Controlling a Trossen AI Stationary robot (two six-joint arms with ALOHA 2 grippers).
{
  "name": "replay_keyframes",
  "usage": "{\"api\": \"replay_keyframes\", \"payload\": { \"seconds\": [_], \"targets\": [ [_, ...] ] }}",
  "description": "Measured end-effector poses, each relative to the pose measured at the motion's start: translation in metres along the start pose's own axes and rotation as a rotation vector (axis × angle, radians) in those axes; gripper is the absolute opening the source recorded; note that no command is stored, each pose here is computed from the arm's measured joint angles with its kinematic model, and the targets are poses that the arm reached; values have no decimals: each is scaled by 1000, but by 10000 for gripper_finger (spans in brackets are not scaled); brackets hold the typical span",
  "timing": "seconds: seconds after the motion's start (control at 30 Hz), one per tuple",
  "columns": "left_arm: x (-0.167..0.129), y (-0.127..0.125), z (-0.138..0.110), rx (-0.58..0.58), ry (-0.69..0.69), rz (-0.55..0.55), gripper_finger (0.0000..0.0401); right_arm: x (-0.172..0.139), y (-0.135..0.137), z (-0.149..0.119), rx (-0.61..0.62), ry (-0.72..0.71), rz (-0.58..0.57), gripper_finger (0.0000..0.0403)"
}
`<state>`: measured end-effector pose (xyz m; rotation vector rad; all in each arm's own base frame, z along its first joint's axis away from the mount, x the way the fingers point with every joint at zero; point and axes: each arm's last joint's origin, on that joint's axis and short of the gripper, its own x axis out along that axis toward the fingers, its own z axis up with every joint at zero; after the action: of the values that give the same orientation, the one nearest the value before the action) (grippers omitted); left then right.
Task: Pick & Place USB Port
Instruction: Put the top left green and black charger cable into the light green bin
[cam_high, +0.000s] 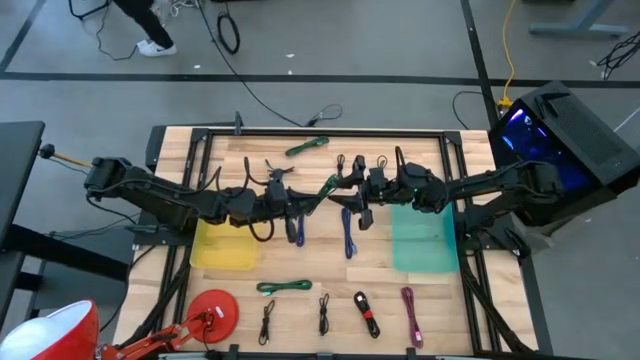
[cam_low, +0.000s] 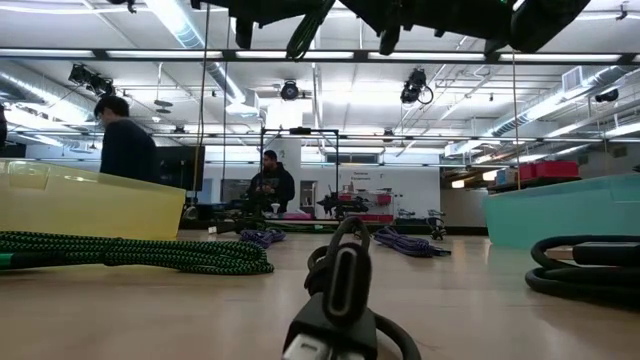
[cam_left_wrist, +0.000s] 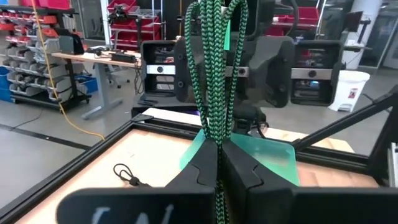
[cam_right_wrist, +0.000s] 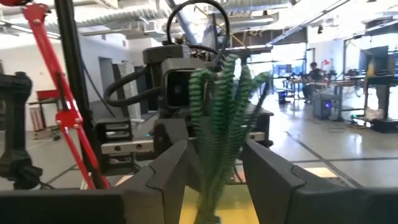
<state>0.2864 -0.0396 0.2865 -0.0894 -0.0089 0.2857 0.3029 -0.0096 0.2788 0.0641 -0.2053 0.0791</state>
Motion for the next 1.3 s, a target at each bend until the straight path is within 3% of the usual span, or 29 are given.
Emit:
{"api": "replay_keyframes", "payload": {
  "seconds": [0.23, 0.4, 0.67, 0.83, 1.0, 1.17, 1.3],
  "targets": [
    [1, -2, 0, -9, -8, -40, 6, 0, -1, 0, -18, -5, -49, 133],
    [4, -3, -4, -10, 1, -36, 11, 0, -1, -1, -47, 10, -34, 23],
    [2, -3, -6, 7, 28, -44, 78, -5, -1, -3, -18, 101, -61, 6],
    [-6, -1, -6, 45, 94, -3, 92, -25, 2, 6, -5, 275, -212, 5],
    [-21, 4, -11, 77, 226, 109, 87, -67, 19, 25, 38, 449, -365, 4],
    [-35, 5, -10, 89, 261, 186, 83, -116, 35, 38, 159, 538, -547, 4],
    [-39, 2, -9, 100, 257, 200, 83, -152, 44, 34, 264, 625, -700, 4]
  ]
}}
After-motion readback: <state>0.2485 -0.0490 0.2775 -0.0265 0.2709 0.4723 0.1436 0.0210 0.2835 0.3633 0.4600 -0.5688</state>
